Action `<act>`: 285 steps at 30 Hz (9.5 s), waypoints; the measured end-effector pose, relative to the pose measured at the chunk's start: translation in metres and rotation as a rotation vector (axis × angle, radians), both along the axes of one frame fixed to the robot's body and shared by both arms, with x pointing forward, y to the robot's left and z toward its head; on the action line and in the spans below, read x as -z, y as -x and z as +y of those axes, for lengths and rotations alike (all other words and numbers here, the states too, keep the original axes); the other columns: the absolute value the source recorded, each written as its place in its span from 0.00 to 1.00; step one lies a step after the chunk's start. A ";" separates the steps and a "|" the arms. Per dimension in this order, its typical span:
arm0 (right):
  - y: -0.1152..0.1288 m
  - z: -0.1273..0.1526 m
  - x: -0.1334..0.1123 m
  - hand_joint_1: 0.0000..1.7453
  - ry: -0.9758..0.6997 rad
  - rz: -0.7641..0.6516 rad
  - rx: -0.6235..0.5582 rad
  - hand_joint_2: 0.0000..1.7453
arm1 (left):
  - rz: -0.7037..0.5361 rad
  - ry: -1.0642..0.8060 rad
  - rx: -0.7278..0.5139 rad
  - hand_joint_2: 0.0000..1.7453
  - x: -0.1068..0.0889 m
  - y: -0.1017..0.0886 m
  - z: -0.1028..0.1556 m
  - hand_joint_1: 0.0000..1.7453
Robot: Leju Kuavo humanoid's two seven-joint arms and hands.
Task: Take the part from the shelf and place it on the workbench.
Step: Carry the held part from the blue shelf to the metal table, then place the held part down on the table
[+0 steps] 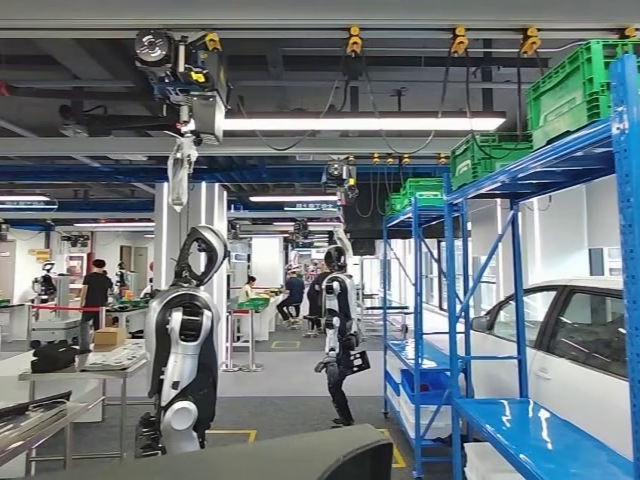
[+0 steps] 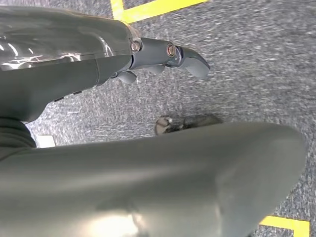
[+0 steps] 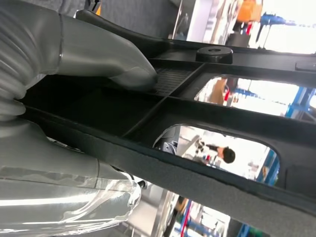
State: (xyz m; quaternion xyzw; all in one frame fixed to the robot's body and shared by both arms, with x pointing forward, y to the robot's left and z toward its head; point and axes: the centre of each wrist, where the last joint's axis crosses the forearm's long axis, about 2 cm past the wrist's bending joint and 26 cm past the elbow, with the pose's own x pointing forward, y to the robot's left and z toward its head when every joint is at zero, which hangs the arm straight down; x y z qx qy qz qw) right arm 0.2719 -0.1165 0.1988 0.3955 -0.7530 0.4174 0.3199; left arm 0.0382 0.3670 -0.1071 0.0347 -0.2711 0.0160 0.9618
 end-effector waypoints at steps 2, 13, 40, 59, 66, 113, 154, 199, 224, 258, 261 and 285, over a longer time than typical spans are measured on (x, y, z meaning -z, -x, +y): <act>0.000 0.000 0.000 1.00 -0.001 0.000 0.000 1.00 | -0.002 0.002 0.002 0.00 0.000 -0.002 -0.001 0.00; 0.002 0.002 0.000 1.00 -0.002 0.008 -0.022 1.00 | -0.002 0.004 0.002 0.00 0.000 -0.001 -0.002 0.00; -0.001 0.000 -0.002 1.00 0.000 0.014 -0.033 1.00 | 0.030 0.023 0.022 0.00 0.002 0.004 -0.011 0.00; -0.001 0.000 -0.003 1.00 -0.004 0.018 -0.037 1.00 | 0.019 0.030 0.029 0.00 0.002 0.005 -0.012 0.00; -0.002 0.000 -0.004 1.00 -0.004 0.018 -0.039 1.00 | 0.018 0.035 0.030 0.00 0.002 0.005 -0.014 0.00; -0.008 -0.003 -0.010 1.00 -0.016 0.037 -0.026 1.00 | 0.026 0.052 0.017 0.00 0.003 0.006 -0.021 0.00; -0.006 0.002 -0.012 1.00 -0.029 0.052 -0.036 1.00 | 0.019 0.063 0.014 0.00 0.004 0.011 -0.027 0.00; -0.003 0.001 -0.010 1.00 -0.046 0.064 -0.032 1.00 | 0.025 0.040 0.024 0.00 0.003 0.010 -0.019 0.00; -0.006 -0.001 -0.012 1.00 -0.049 0.060 -0.029 1.00 | 0.020 0.033 0.032 0.00 0.003 0.007 -0.018 0.00; -0.030 0.013 -0.045 1.00 0.081 -0.040 -0.036 1.00 | -0.012 0.039 0.080 0.00 0.002 -0.004 -0.024 0.00; -0.043 0.019 -0.055 1.00 0.131 -0.078 0.017 1.00 | -0.015 0.042 0.096 0.00 0.002 -0.006 -0.025 0.00; -0.173 0.017 -0.104 1.00 0.652 -0.600 0.982 1.00 | -0.019 0.072 0.216 0.00 0.000 -0.032 -0.046 0.00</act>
